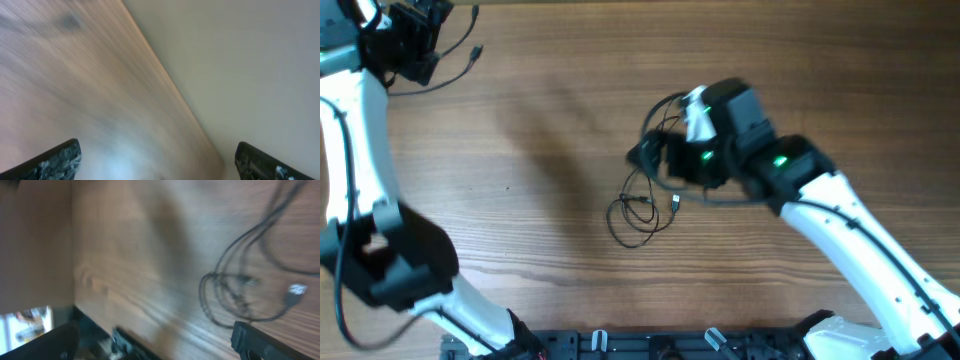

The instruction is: Untangle cables

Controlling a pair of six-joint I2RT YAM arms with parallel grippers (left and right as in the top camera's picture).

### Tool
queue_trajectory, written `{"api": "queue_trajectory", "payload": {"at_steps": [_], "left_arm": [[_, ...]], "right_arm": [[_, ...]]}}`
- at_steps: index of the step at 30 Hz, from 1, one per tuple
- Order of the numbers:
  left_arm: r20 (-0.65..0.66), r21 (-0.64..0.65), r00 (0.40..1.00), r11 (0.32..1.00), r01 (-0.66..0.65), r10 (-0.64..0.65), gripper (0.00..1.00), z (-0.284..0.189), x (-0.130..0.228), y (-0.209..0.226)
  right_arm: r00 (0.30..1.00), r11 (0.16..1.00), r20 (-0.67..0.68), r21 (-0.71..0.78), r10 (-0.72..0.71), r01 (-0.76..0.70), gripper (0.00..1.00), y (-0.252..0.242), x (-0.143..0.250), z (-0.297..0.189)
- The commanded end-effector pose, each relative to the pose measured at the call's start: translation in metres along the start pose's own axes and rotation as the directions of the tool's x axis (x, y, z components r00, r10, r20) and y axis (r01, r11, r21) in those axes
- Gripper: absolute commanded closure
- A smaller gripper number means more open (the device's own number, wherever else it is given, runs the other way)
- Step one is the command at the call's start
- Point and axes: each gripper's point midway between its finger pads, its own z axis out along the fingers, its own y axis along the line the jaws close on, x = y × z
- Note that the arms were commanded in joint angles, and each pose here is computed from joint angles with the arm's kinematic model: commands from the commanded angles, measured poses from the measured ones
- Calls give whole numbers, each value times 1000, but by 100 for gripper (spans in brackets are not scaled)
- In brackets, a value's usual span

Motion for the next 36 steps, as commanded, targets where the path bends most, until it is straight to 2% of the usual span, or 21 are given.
{"api": "queue_trajectory", "payload": {"at_steps": [1, 2, 4, 6, 9, 12, 14, 20, 27, 32, 34, 36], "left_arm": [[-309, 166, 927, 971, -170, 215, 0, 15, 92, -31], [-338, 140, 909, 968, -209, 245, 0, 21, 108, -29], [-378, 3, 882, 953, -303, 282, 0, 38, 143, -22], [-423, -75, 852, 925, -372, 308, 0, 43, 171, -15], [-520, -10, 704, 820, -572, 484, 0, 48, 226, -22], [-550, -56, 640, 742, -668, 536, 0, 58, 255, -17], [-580, -5, 579, 708, -706, 573, 0, 71, 287, -18], [-637, 54, 476, 651, -757, 606, 0, 120, 332, -1], [-576, 114, 463, 628, -770, 673, 2, 162, 346, -8], [-555, 167, 421, 592, -788, 717, 1, 189, 379, -9], [-548, 127, 409, 556, -821, 730, 9, 201, 382, 1], [-527, 94, 411, 531, -842, 744, 9, 212, 378, 5]], "right_arm": [[963, 970, 123, 19, 238, -243, 0, -60, -50, -48], [943, 951, 150, 38, 298, -307, 0, -80, -56, -60], [890, 893, 166, 87, 424, -441, 0, -116, -52, -79], [865, 865, 194, 111, 464, -489, 0, -131, -53, -87], [857, 854, 265, 169, 442, -493, 0, -146, -60, -92], [846, 832, 327, 233, 420, -503, 0, -160, -64, -98], [843, 825, 343, 250, 414, -507, 0, -164, -65, -100], [844, 825, 342, 250, 414, -506, 0, -164, -65, -99], [844, 825, 342, 250, 414, -506, 0, -164, -65, -99], [844, 825, 343, 250, 414, -506, 0, -164, -65, -99], [844, 825, 343, 250, 414, -506, 0, -164, -65, -99], [844, 825, 343, 250, 414, -506, 0, -164, -65, -99]]}}
